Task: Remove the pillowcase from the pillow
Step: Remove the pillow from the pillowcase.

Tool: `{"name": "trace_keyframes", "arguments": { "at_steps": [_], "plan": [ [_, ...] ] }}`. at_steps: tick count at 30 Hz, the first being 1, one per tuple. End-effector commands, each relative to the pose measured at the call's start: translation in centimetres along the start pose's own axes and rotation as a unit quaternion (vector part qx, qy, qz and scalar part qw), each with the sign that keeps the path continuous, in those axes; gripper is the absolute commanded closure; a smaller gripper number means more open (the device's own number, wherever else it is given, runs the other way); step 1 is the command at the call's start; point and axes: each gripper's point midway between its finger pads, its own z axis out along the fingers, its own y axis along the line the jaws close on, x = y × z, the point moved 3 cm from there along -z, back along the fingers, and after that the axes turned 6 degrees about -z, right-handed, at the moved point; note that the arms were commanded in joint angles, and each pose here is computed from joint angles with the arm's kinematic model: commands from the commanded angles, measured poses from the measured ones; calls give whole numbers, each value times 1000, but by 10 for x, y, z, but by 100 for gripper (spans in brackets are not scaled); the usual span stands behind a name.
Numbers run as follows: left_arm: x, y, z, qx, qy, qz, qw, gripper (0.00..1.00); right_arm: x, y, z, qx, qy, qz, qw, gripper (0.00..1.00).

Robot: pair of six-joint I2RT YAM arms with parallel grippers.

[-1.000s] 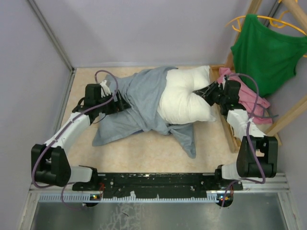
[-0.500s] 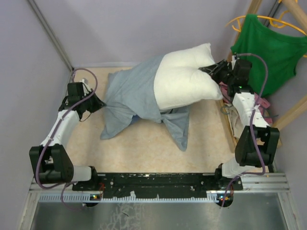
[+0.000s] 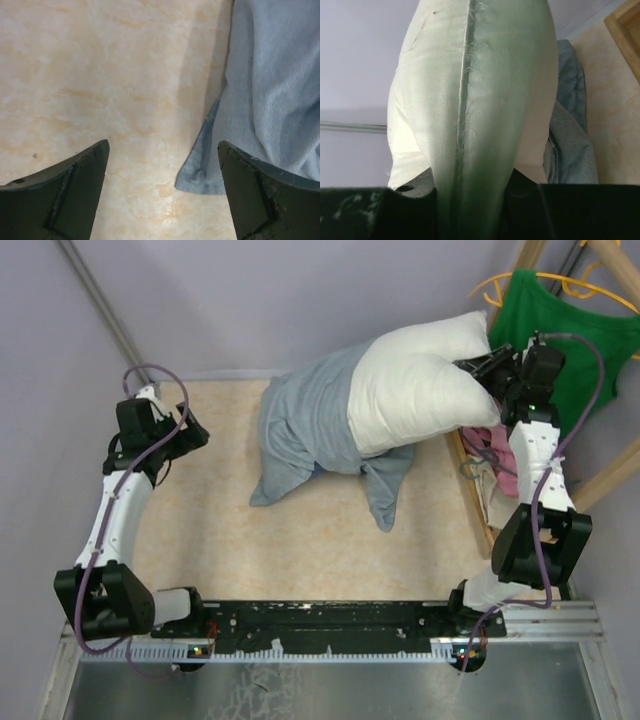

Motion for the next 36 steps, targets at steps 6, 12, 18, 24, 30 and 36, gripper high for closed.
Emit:
{"name": "trace_keyframes", "arguments": {
  "at_steps": [6,12,18,24,30,36],
  "plan": [
    [126,0,30,64,250,-49,965,15,-28,14,0,-13,-53,-54,997,100],
    [185,-21,28,74,318,-12,945,15,-13,14,12,-31,-36,-42,998,100],
    [220,-38,41,74,342,-6,937,15,1,18,21,-45,-15,-45,998,100],
    [225,-39,65,44,296,43,953,15,5,18,21,-55,-9,-48,997,100],
    [187,-63,84,78,193,25,978,2,9,21,21,-65,0,-51,997,100],
    [168,-81,102,126,120,17,985,0,11,22,22,-81,4,-53,995,100]
  ]
}}
